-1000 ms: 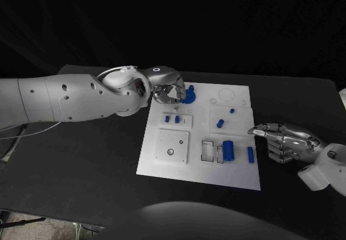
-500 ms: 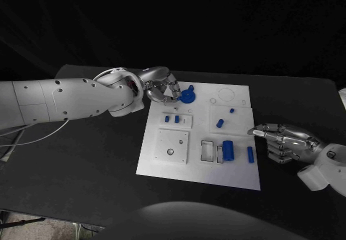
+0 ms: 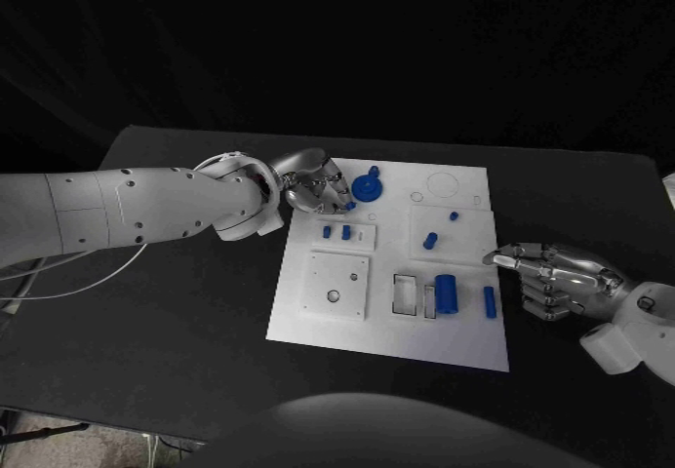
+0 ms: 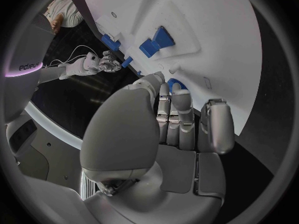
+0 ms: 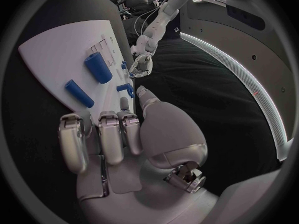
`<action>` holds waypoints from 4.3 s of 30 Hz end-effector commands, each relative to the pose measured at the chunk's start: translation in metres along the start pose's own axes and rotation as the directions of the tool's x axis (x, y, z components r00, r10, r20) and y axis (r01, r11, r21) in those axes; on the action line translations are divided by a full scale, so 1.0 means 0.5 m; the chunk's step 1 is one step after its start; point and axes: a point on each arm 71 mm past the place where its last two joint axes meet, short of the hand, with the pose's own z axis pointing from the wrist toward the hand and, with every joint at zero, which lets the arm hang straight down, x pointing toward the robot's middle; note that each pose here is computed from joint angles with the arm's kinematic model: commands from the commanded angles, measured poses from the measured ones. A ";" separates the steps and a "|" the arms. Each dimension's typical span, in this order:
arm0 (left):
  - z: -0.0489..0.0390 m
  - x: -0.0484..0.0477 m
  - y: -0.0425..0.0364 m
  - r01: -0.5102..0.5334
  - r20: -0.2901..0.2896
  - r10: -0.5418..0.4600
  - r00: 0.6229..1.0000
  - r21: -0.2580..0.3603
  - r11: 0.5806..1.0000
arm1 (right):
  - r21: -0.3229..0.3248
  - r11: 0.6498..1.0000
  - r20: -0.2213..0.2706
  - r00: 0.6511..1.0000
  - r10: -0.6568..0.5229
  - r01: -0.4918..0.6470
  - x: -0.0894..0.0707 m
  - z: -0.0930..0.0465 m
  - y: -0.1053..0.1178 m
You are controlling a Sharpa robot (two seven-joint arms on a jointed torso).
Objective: Assemble the parts on the task board
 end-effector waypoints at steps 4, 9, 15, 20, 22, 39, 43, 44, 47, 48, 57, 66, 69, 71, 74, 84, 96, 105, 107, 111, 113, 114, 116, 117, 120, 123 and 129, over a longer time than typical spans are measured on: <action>-0.001 0.010 0.002 0.037 -0.014 -0.036 0.999 0.014 0.999 | 0.002 1.000 -0.018 1.000 0.004 -0.004 0.006 0.001 -0.002; -0.004 0.012 0.008 0.038 -0.020 -0.038 0.999 0.000 0.999 | 0.004 1.000 -0.014 1.000 0.006 -0.006 0.004 -0.001 -0.004; -0.005 0.013 0.013 0.038 -0.028 -0.039 0.999 -0.016 0.999 | 0.006 1.000 -0.012 1.000 0.007 -0.007 0.004 -0.002 -0.006; -0.007 0.011 0.017 0.037 -0.025 -0.037 0.999 -0.023 0.999 | 0.007 1.000 -0.011 1.000 0.009 -0.009 0.004 -0.002 -0.007; -0.008 0.009 0.018 0.036 -0.020 -0.036 0.999 -0.023 0.999 | 0.007 1.000 -0.011 1.000 0.009 -0.009 0.003 -0.002 -0.007; -0.007 -0.001 0.007 0.011 0.056 -0.013 0.998 0.035 0.999 | 0.005 1.000 -0.003 1.000 0.011 -0.010 0.003 -0.004 -0.008; -0.004 -0.021 -0.029 -0.037 0.101 0.025 0.995 0.121 0.992 | -0.001 1.000 0.008 1.000 0.009 -0.009 0.003 -0.005 -0.007; -0.001 -0.031 -0.043 -0.067 0.112 0.050 0.992 0.149 0.987 | -0.004 1.000 0.010 1.000 0.009 -0.009 0.003 -0.006 -0.006; 0.009 -0.065 -0.092 -0.195 0.150 0.162 0.975 0.235 0.952 | -0.015 1.000 0.016 1.000 0.006 -0.006 0.006 -0.008 -0.002; 0.012 -0.076 -0.110 -0.247 0.163 0.210 0.964 0.262 0.933 | -0.019 1.000 0.018 1.000 0.004 -0.003 0.007 -0.009 0.001; 0.050 -0.101 -0.249 -0.683 0.184 0.683 0.707 0.425 0.594 | -0.041 0.999 0.031 0.999 -0.025 0.027 0.005 -0.015 0.029; 0.096 -0.062 -0.283 -0.774 0.020 0.872 0.489 0.472 0.423 | -0.030 0.999 0.008 0.999 -0.032 0.032 0.009 -0.010 0.034; 0.105 -0.059 -0.281 -0.788 -0.005 0.896 0.444 0.473 0.393 | -0.026 0.999 0.003 0.999 -0.032 0.032 0.009 -0.009 0.034; 0.109 -0.059 -0.278 -0.796 -0.011 0.907 0.421 0.476 0.375 | -0.023 0.999 0.001 0.999 -0.032 0.032 0.008 -0.009 0.034; 0.111 -0.060 -0.275 -0.806 -0.011 0.920 0.392 0.478 0.349 | -0.022 0.999 -0.001 0.999 -0.033 0.033 0.008 -0.008 0.034; 0.113 -0.058 -0.258 -0.822 -0.041 0.936 0.350 0.466 0.327 | -0.021 0.999 -0.015 0.999 -0.033 0.033 0.012 -0.004 0.034; 0.102 -0.031 -0.234 -0.792 -0.068 0.919 0.389 0.484 0.372 | -0.023 0.999 -0.020 0.999 -0.032 0.032 0.012 -0.002 0.034; 0.095 -0.017 -0.212 -0.777 -0.091 0.910 0.404 0.490 0.394 | -0.024 0.999 -0.021 0.999 -0.031 0.031 0.012 -0.003 0.033; 0.094 -0.014 -0.207 -0.775 -0.097 0.908 0.407 0.491 0.399 | -0.023 0.999 -0.021 0.999 -0.031 0.031 0.012 -0.004 0.033; 0.093 -0.007 -0.200 -0.769 -0.105 0.905 0.411 0.493 0.407 | -0.023 0.999 -0.020 0.999 -0.031 0.030 0.012 -0.004 0.032; 0.093 -0.003 -0.197 -0.767 -0.109 0.904 0.414 0.494 0.411 | -0.023 0.999 -0.020 0.999 -0.031 0.030 0.012 -0.005 0.032; 0.093 -0.001 -0.195 -0.765 -0.111 0.903 0.415 0.494 0.413 | -0.023 0.999 -0.020 0.999 -0.031 0.030 0.012 -0.005 0.032; 0.093 0.003 -0.193 -0.762 -0.115 0.901 0.418 0.495 0.417 | -0.023 0.999 -0.020 0.999 -0.030 0.030 0.012 -0.005 0.032; 0.093 0.005 -0.192 -0.760 -0.118 0.899 0.421 0.495 0.421 | -0.023 0.999 -0.020 0.999 -0.030 0.030 0.012 -0.005 0.032; 0.092 0.011 -0.188 -0.753 -0.125 0.894 0.430 0.497 0.432 | -0.023 0.999 -0.020 0.999 -0.030 0.030 0.012 -0.005 0.032; 0.092 0.017 -0.185 -0.749 -0.132 0.891 0.434 0.497 0.439 | -0.023 0.999 -0.020 0.999 -0.030 0.029 0.011 -0.006 0.032; 0.091 0.022 -0.179 -0.747 -0.142 0.888 0.437 0.494 0.446 | -0.024 0.999 -0.020 0.999 -0.029 0.029 0.012 -0.006 0.031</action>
